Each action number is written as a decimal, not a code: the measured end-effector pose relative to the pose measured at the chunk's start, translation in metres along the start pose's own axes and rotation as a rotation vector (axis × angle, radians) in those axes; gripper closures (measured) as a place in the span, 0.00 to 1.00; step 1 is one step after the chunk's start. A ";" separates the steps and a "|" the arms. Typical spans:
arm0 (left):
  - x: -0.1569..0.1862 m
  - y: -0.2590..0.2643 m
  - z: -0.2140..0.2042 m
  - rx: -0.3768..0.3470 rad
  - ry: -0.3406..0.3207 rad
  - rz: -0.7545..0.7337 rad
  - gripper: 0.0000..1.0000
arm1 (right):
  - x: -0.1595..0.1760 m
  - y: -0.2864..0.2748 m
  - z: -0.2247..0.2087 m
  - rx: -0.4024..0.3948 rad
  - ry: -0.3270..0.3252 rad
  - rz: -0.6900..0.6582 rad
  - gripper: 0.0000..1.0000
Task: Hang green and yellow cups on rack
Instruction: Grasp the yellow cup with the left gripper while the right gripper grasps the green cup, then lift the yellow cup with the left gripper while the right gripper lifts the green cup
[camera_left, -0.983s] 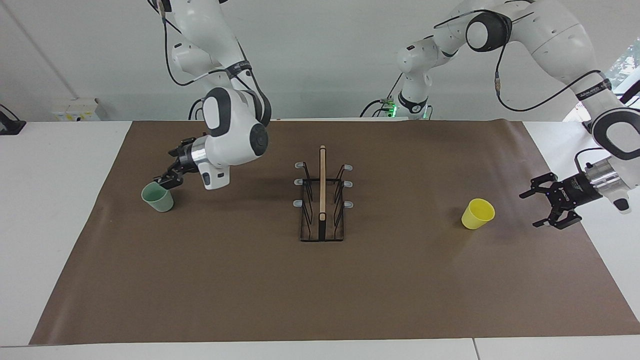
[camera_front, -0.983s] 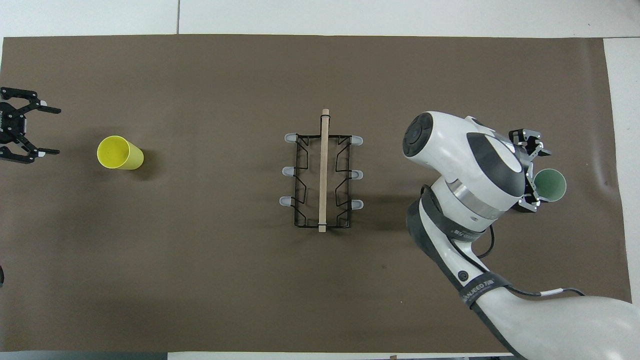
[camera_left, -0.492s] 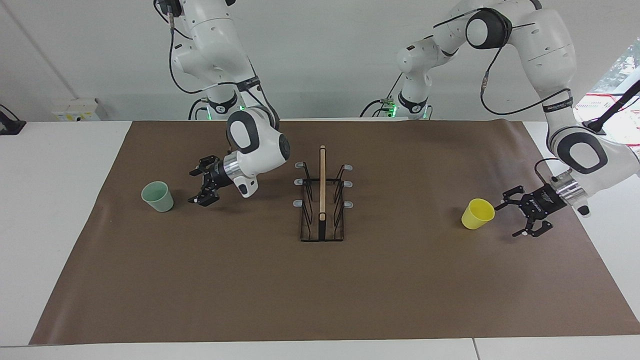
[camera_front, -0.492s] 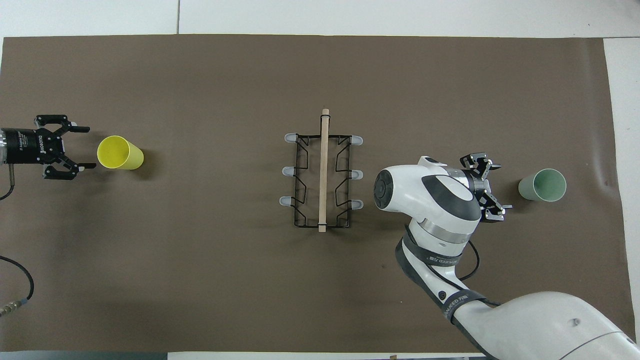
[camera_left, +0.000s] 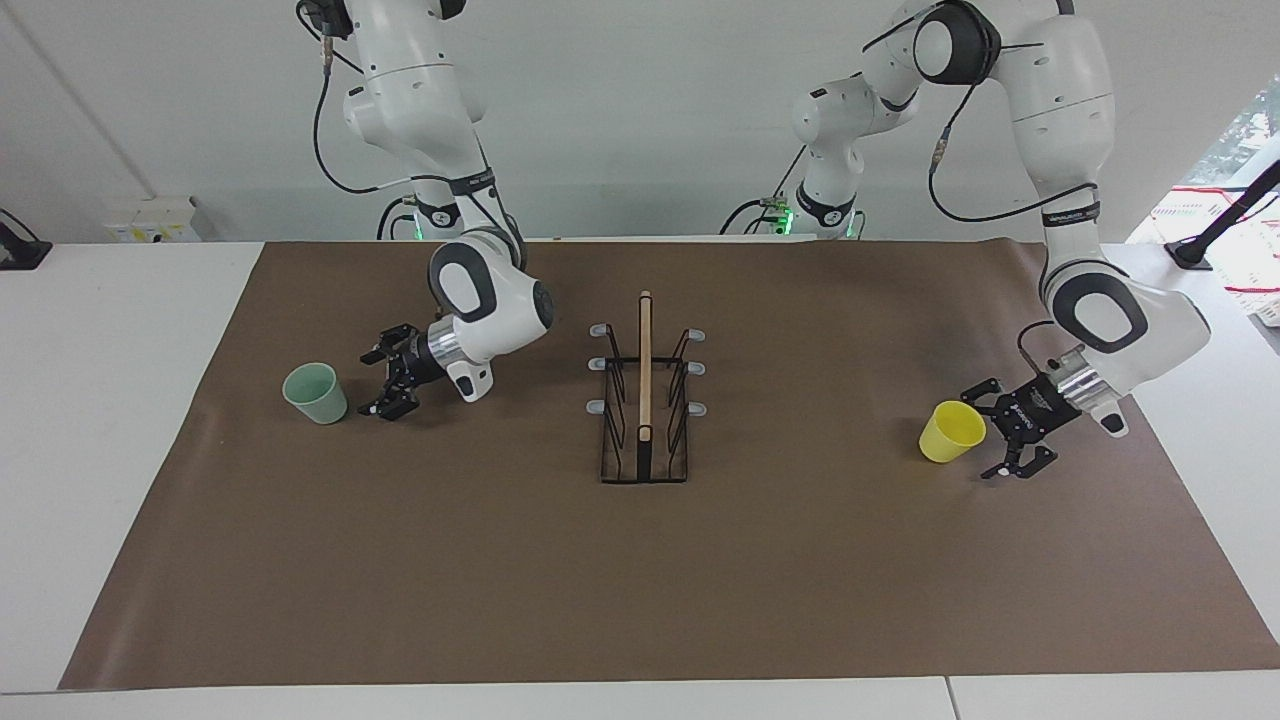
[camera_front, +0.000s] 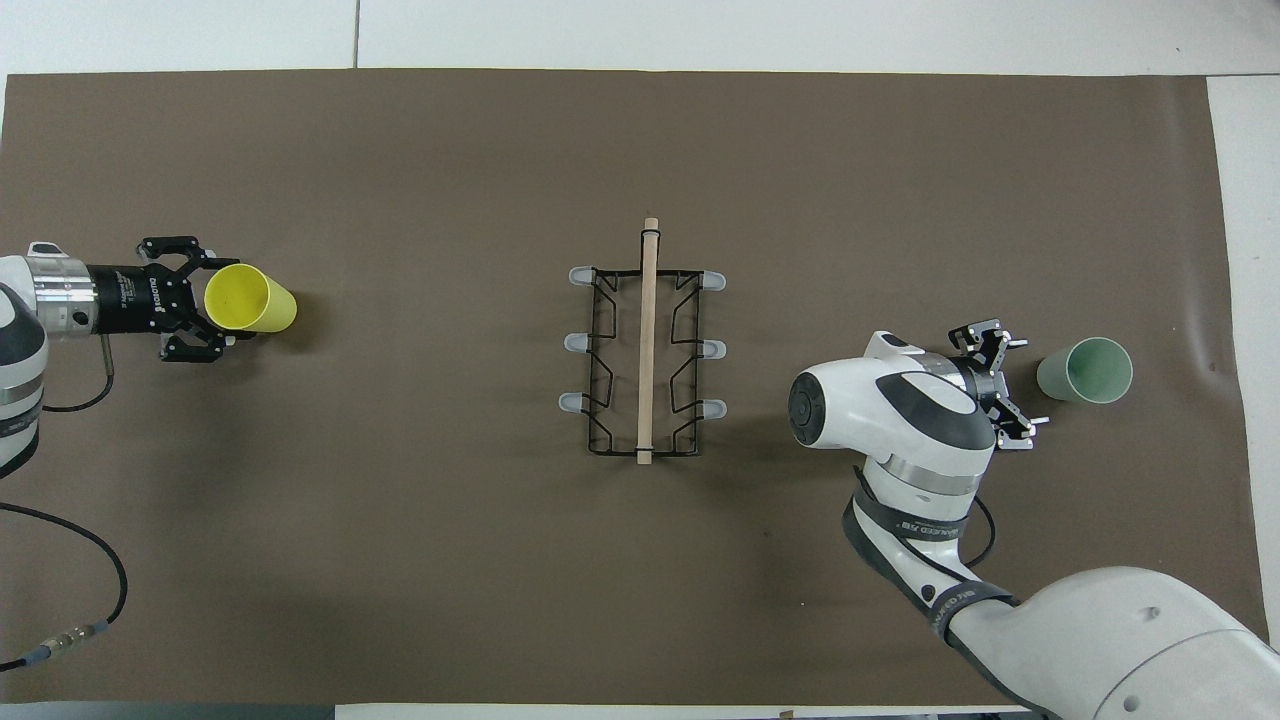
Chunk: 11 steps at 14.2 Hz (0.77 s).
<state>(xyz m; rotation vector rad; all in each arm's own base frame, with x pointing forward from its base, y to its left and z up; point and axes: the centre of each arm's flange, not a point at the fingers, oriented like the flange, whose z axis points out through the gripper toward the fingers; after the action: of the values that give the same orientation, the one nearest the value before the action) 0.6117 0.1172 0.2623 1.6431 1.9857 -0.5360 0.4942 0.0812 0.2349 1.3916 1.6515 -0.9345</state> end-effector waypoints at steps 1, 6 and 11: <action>-0.002 -0.001 0.004 0.000 0.003 0.001 0.00 | 0.004 0.000 0.008 -0.004 -0.013 -0.003 0.00; -0.009 -0.003 0.004 0.002 0.003 0.038 0.00 | 0.015 0.006 0.028 -0.058 -0.044 -0.004 0.00; -0.017 -0.004 0.007 0.010 0.001 0.066 0.00 | 0.005 0.008 0.045 -0.052 -0.045 0.007 0.00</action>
<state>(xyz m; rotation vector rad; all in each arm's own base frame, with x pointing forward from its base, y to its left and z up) 0.6107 0.0989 0.2666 1.7086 1.9255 -0.5211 0.5057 0.0439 0.2098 1.3315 1.6249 -0.9059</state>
